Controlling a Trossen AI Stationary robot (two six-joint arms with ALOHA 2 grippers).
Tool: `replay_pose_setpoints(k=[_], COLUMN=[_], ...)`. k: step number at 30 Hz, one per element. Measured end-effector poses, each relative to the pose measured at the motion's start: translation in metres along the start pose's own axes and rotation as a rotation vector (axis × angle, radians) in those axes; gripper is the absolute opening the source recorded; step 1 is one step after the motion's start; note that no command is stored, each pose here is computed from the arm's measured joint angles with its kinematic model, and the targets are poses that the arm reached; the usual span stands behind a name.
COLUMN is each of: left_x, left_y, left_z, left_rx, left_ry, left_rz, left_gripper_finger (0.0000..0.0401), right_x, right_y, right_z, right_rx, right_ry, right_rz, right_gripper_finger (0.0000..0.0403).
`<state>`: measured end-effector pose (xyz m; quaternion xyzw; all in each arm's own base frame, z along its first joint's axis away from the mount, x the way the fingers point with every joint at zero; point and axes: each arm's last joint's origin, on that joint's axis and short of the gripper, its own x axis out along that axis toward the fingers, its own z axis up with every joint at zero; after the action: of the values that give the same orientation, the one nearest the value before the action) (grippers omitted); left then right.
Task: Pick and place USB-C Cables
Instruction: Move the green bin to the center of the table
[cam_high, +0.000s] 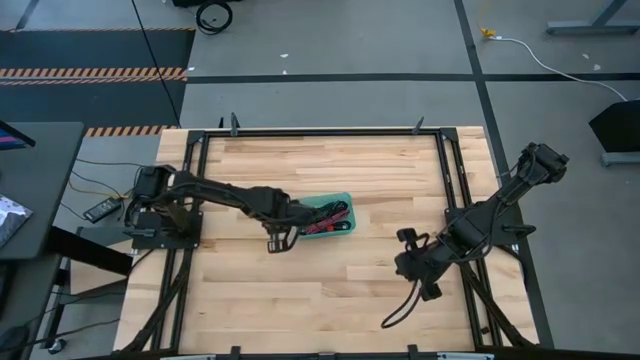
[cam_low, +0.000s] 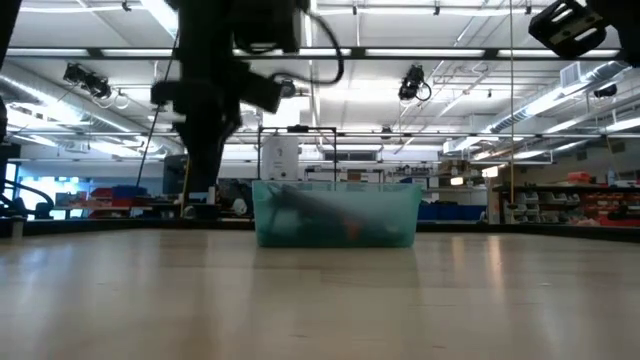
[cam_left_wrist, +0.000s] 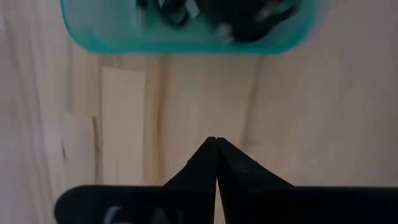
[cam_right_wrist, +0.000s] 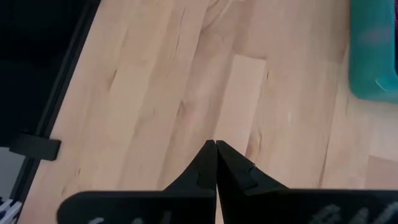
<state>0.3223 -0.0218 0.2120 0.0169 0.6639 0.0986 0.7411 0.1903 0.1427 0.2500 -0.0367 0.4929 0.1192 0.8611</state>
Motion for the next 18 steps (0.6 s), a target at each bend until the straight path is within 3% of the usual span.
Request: replay_pose_setpoints(k=[4, 9, 18], left_x=[0.028, 0.053, 0.062], left_y=[0.010, 0.032, 0.061], left_z=[-0.010, -0.011, -0.003], left_rx=[-0.035, -0.037, -0.087], left_ry=[0.021, -0.052, -0.148], left_rz=[0.011, 0.038, 0.060], left_gripper_finger=[0.0014, 0.0009, 0.0011], right_x=[0.001, 0.001, 0.001], right_y=[-0.004, -0.007, -0.008], right_z=[0.002, 0.005, 0.005], right_rx=[0.010, -0.014, -0.015], right_ry=[-0.005, -0.020, -0.019], right_rz=[-0.005, -0.007, -0.002], right_gripper_finger=[0.0003, 0.0003, 0.0003])
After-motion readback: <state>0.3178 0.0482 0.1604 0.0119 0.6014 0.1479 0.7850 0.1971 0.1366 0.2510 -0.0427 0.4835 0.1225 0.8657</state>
